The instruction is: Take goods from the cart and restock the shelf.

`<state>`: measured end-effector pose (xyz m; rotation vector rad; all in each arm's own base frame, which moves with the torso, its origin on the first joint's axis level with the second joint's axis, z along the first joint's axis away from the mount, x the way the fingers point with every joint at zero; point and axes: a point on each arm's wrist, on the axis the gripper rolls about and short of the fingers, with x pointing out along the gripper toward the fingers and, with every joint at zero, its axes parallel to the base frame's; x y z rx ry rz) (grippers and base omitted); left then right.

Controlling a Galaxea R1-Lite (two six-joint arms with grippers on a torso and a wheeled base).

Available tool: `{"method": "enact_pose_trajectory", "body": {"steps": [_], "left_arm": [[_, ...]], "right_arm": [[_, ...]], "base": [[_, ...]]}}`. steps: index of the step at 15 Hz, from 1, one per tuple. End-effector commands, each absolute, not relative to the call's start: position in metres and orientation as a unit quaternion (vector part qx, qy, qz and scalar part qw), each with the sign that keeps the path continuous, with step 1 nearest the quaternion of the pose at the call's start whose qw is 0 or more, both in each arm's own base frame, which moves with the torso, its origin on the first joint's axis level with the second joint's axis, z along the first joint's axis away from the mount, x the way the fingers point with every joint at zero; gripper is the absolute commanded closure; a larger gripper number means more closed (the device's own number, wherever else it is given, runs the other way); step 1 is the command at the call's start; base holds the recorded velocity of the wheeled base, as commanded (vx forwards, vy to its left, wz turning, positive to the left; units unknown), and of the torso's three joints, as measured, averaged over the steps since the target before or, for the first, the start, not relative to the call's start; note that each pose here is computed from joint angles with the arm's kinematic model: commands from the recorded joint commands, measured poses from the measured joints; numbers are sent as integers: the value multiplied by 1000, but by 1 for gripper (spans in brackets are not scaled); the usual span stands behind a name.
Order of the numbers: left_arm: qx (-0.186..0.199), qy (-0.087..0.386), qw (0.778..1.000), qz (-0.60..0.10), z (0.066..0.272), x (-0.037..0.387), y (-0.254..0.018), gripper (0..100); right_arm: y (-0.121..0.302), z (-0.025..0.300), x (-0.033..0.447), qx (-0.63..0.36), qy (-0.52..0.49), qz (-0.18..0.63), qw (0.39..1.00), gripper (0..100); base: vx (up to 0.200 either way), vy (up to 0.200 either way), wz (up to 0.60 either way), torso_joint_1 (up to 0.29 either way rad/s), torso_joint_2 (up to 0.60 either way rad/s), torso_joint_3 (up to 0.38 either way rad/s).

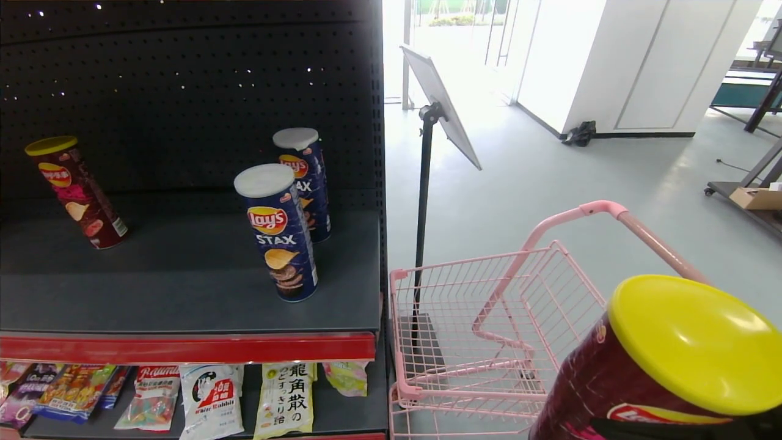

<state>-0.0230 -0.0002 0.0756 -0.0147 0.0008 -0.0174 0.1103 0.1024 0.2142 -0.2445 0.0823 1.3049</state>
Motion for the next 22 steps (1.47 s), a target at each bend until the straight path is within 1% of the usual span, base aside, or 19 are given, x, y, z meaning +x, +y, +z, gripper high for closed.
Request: {"method": "enact_pose_trajectory", "body": {"steps": [1,4,12,16,22], "left_arm": [[-8,1,1000,-8,76,-23,0,0],[-8,1,1000,-9,76,-23,0,0],[-8,1,1000,-9,76,-23,0,0],[-8,1,1000,-9,76,-23,0,0],[-8,1,1000,-9,76,-23,0,0]], "right_arm": [[103,214,109,-114,36,609,784,100],[108,215,106,-117,35,618,777,100],[111,214,108,-118,39,618,776,100],[118,216,103,-119,33,638,760,100],[123,217,104,-119,34,644,755,100]], "base": [[0,0,0,0,0,0],[0,0,0,0,0,0],[0,200,0,4,1,1],[0,200,0,2,2,5],[0,200,0,2,2,3]]}}
